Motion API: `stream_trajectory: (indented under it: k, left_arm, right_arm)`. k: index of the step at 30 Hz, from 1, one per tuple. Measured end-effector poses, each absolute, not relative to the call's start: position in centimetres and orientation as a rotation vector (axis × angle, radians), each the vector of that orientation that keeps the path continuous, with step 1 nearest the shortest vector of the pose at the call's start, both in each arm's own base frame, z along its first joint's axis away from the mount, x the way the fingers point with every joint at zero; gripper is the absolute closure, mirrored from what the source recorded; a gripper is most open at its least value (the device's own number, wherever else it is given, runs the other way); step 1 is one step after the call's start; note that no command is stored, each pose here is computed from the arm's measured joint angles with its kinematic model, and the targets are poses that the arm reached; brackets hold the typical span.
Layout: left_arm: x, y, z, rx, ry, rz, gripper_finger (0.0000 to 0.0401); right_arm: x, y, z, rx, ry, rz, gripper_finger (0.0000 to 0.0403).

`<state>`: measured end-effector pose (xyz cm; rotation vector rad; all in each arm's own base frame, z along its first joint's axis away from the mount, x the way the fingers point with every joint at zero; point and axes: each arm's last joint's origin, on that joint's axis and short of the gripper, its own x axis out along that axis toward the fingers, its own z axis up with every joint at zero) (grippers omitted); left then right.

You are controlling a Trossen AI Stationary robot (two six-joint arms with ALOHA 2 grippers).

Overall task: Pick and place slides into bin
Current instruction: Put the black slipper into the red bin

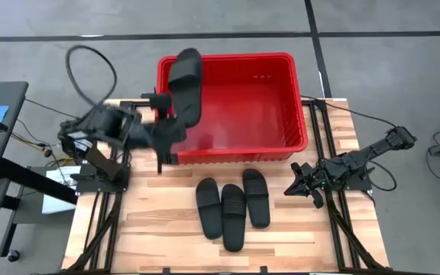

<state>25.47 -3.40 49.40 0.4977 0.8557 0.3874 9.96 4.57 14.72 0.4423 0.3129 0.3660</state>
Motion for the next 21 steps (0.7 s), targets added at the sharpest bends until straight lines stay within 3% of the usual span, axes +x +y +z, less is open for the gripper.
stream_trajectory:
  k: [6, 13, 21]
  left_arm:
    - [25.8, 0.8, 49.0, 0.453, 0.945, 0.302, 0.0401]
    - [27.4, 5.8, 44.7, 0.414, 1.163, 0.221, 0.0401]
    - [28.4, 12.4, 40.5, 0.255, 1.147, 0.145, 0.0401]
  right_arm:
    - [10.0, 4.6, 14.7, 0.442, 0.313, 0.366, 0.0403]
    - [10.0, 4.6, 14.7, 0.442, 0.312, 0.366, 0.0403]
    - [10.0, 4.6, 14.7, 0.442, 0.313, 0.366, 0.0403]
